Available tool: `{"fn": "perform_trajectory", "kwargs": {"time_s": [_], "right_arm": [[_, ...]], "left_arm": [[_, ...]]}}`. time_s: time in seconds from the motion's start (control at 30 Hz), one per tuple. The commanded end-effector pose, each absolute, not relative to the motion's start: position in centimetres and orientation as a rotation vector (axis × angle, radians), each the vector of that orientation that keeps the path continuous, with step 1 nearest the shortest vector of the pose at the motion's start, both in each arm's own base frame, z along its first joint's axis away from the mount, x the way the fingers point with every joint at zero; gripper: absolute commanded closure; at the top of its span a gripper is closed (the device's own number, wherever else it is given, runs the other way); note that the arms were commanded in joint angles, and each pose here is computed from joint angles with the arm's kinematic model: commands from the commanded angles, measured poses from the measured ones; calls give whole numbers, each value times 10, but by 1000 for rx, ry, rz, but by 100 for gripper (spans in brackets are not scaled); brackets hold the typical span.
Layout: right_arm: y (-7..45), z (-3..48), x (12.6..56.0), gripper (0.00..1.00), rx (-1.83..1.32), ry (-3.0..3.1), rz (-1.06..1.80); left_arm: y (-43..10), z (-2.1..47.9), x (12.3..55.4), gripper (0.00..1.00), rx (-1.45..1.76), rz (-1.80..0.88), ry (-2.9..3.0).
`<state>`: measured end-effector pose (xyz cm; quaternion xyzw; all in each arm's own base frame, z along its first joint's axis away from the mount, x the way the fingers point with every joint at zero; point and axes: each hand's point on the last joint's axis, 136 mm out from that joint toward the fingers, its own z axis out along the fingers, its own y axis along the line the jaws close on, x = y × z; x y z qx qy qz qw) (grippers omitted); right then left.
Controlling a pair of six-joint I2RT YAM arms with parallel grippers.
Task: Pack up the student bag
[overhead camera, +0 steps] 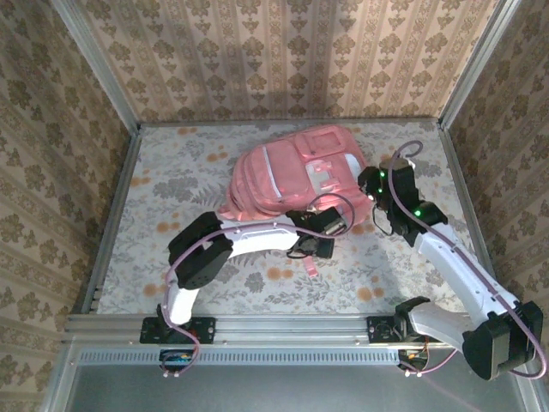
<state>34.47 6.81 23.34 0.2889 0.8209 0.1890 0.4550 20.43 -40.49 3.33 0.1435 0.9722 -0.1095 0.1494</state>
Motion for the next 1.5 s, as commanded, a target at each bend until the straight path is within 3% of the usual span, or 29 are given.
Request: {"fn": "perform_trajectory", "kwargs": {"time_s": [0.0, 0.27, 0.47, 0.7, 1.07, 1.47], "right_arm": [[67, 233, 338, 72, 736, 1994, 528], [76, 220, 334, 73, 713, 2001, 623], [81, 215, 333, 75, 701, 1999, 671], [89, 213, 333, 76, 653, 2003, 714], [118, 211, 320, 73, 417, 2081, 818], [129, 130, 273, 52, 901, 2189, 1089]], "left_arm": [[-401, 34, 214, 42, 290, -232, 2784], [-416, 33, 237, 49, 251, -157, 2705], [-395, 34, 248, 76, 234, -21, 2656], [-369, 38, 248, 99, 261, -22, 2642], [-369, 54, 228, 100, 543, -155, 2579], [-380, 66, 206, 100, 696, -467, 2572]]}}
